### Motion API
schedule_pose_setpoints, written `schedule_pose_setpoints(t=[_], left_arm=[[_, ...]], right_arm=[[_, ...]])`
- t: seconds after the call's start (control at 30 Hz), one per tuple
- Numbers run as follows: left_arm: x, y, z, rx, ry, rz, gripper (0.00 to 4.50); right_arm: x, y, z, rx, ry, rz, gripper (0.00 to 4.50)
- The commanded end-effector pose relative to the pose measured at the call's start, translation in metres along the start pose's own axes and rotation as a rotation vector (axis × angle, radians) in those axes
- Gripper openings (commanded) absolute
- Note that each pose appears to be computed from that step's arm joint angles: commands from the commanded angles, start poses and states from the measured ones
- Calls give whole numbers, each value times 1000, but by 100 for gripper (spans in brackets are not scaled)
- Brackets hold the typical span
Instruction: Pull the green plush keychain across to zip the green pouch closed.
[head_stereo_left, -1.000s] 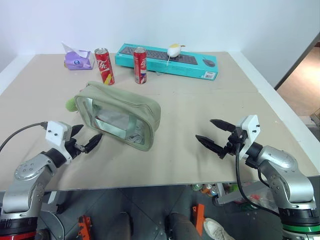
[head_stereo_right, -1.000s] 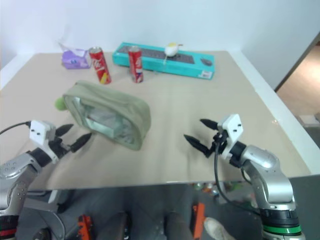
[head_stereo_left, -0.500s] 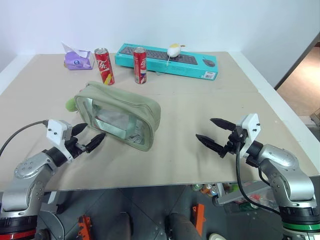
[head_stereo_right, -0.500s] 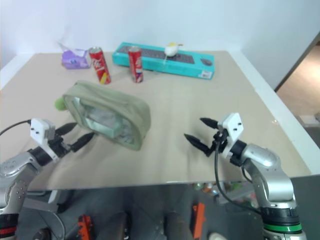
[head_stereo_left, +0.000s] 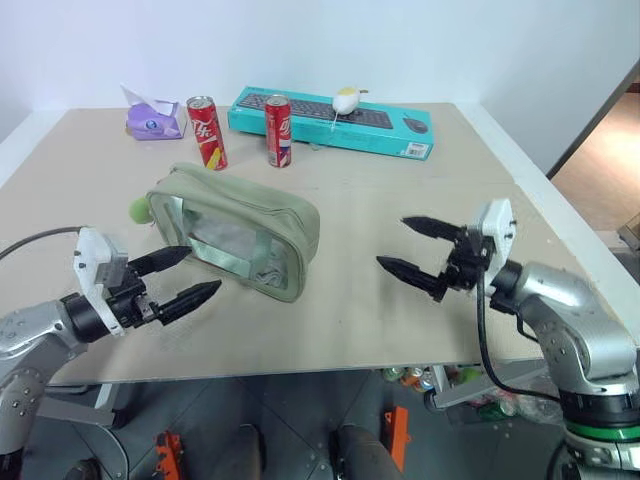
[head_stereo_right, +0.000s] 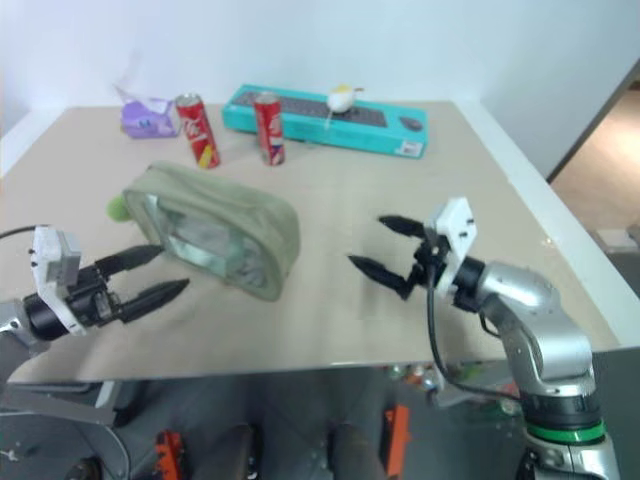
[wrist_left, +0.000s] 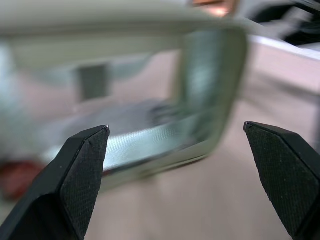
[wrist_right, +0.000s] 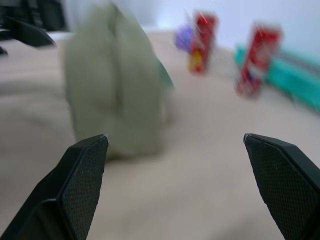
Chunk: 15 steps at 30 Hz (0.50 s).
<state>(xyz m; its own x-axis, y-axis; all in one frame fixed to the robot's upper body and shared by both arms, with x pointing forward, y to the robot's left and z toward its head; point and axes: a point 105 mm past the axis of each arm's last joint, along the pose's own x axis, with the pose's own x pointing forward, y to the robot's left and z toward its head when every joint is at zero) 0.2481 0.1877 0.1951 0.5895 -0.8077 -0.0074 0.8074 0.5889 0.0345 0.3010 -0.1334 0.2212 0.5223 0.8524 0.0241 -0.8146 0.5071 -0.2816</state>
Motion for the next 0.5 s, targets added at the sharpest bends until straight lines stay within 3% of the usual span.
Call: schedule_pose_setpoints(t=[0.03, 0.33, 0.5], left_arm=[[6, -12, 9, 0, -16, -69, 446], [27, -19, 11, -33, -53, -123, 446], [29, -20, 12, -37, -52, -140, 446]], right_arm=[[15, -2, 13, -14, -29, 38, 450], [59, -25, 14, -40, -28, 120, 450], [73, -21, 12, -18, -38, 188, 450]])
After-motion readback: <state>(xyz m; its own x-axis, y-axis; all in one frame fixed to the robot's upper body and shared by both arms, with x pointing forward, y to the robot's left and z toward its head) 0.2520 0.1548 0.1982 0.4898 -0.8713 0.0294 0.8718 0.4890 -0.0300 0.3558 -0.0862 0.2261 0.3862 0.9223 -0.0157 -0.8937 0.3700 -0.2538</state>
